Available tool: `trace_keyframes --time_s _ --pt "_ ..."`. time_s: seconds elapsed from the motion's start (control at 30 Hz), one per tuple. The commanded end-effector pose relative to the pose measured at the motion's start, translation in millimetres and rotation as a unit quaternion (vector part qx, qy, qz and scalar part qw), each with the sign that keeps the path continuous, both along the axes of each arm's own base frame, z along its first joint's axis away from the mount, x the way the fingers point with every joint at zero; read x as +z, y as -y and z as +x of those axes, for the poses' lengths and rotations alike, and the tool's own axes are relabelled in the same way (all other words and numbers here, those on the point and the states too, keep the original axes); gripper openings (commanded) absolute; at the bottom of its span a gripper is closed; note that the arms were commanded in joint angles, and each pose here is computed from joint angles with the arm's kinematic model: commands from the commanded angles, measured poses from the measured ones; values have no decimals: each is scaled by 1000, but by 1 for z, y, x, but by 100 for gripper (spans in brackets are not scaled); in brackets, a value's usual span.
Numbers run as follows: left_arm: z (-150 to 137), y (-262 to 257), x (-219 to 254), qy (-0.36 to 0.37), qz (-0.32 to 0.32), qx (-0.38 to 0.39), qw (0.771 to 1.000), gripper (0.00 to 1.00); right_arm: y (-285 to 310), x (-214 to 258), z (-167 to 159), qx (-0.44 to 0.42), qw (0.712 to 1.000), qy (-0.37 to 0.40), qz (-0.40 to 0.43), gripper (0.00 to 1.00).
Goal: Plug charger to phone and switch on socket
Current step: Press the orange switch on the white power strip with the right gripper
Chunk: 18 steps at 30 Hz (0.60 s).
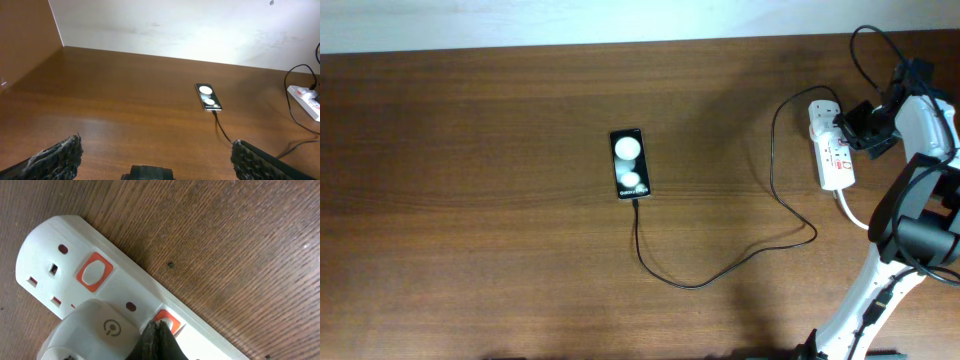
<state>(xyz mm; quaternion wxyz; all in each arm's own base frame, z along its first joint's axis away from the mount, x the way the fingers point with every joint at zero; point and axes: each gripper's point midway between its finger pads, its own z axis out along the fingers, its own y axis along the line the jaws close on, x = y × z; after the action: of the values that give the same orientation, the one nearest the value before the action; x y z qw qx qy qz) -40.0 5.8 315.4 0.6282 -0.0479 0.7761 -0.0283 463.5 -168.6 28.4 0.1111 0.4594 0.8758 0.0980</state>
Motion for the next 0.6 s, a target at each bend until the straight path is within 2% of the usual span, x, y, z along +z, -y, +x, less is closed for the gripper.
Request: trace_keyframes --time_s 0.0,0.27,0.4,0.57 --pt "-2 1 0 5 -5 -1 1000 99 -40 -19 2 30 998 -18 48 4" --pt "-2 1 0 5 -5 -1 1000 99 -36 -20 3 28 999 -18 37 4" --pt "-2 1 0 5 -5 -1 1000 99 -16 -21 -17 14 998 -59 -6 4" --pt "-2 2 0 5 -5 -1 1000 99 7 31 -28 -8 998 -37 -45 4"
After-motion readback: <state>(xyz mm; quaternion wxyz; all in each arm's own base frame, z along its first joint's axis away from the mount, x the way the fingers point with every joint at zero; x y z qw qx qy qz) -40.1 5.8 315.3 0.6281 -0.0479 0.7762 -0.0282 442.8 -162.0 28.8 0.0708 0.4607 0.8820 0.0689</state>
